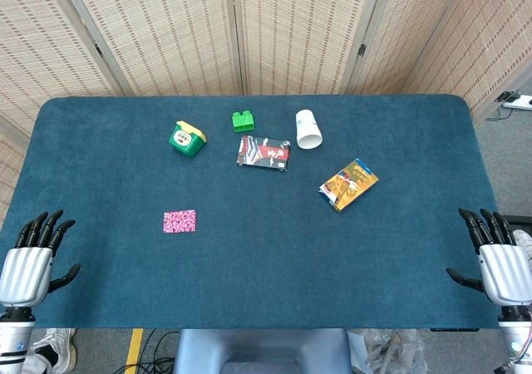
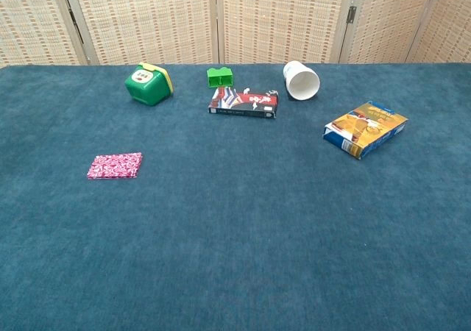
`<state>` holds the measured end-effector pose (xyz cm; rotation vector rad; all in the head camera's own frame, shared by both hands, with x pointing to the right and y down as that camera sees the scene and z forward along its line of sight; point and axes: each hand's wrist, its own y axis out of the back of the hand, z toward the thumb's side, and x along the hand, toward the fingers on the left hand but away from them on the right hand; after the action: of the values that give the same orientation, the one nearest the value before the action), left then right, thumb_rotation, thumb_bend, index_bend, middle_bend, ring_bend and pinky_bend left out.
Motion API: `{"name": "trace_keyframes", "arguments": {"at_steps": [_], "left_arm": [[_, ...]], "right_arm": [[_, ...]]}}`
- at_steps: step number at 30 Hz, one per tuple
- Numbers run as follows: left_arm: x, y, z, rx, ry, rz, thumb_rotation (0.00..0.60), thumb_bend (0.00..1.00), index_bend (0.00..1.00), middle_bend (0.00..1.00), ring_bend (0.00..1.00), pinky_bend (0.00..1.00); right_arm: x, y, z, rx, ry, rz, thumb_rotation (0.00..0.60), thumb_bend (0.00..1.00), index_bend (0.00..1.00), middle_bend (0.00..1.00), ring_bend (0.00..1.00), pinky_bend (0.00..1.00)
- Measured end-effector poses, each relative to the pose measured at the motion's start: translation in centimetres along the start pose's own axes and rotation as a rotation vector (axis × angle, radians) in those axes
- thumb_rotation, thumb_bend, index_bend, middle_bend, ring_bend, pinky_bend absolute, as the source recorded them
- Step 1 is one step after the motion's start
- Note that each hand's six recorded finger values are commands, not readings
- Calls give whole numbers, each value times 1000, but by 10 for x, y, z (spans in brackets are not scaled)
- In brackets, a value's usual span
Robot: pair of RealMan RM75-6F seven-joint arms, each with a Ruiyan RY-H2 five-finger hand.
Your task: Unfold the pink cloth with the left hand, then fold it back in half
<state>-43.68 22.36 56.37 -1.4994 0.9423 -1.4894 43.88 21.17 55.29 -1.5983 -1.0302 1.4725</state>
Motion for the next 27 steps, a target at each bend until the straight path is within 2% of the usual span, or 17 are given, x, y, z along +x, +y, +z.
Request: {"name": "trace_keyframes", "arguments": {"at_steps": [3, 6, 9, 15, 17, 20, 23, 27], "left_arm": [[5, 2, 2, 6, -17, 9, 600, 247, 253, 177, 158, 159], [13, 4, 7, 14, -48, 17, 600, 248, 292, 300, 301, 248], [25, 7, 16, 10, -97, 28, 600, 248, 332, 482, 469, 456], [50, 4, 38, 9, -216, -9, 600, 250, 367, 651, 629, 755], [60, 1, 49, 11, -267, -32, 600, 295, 369, 736, 710, 860], [74, -5, 65, 25, -336, -70, 600, 371, 367, 838, 827, 961], [85, -14, 77, 50, -385, -118, 600, 403, 348, 902, 897, 999], [98, -29, 87, 97, -409, -199, 600, 404, 311, 913, 909, 1000]], "right_arm": [[0, 3, -1, 2, 0, -5, 600, 0, 22, 155, 4, 0], [-1, 5, -2, 1, -2, -10, 600, 0, 22, 157, 4, 0], [-3, 7, -2, 4, 0, -11, 600, 0, 22, 160, 4, 0], [-7, 12, 5, 9, 20, -19, 600, 0, 22, 178, 4, 0], [-8, 11, 7, 10, 26, -16, 600, 0, 22, 178, 4, 0], [-9, 10, 9, 11, 30, -11, 600, 0, 22, 178, 4, 0], [-10, 11, 10, 12, 31, -8, 600, 0, 22, 178, 4, 0], [-12, 14, 11, 17, 37, -13, 600, 0, 22, 178, 4, 0]]}}
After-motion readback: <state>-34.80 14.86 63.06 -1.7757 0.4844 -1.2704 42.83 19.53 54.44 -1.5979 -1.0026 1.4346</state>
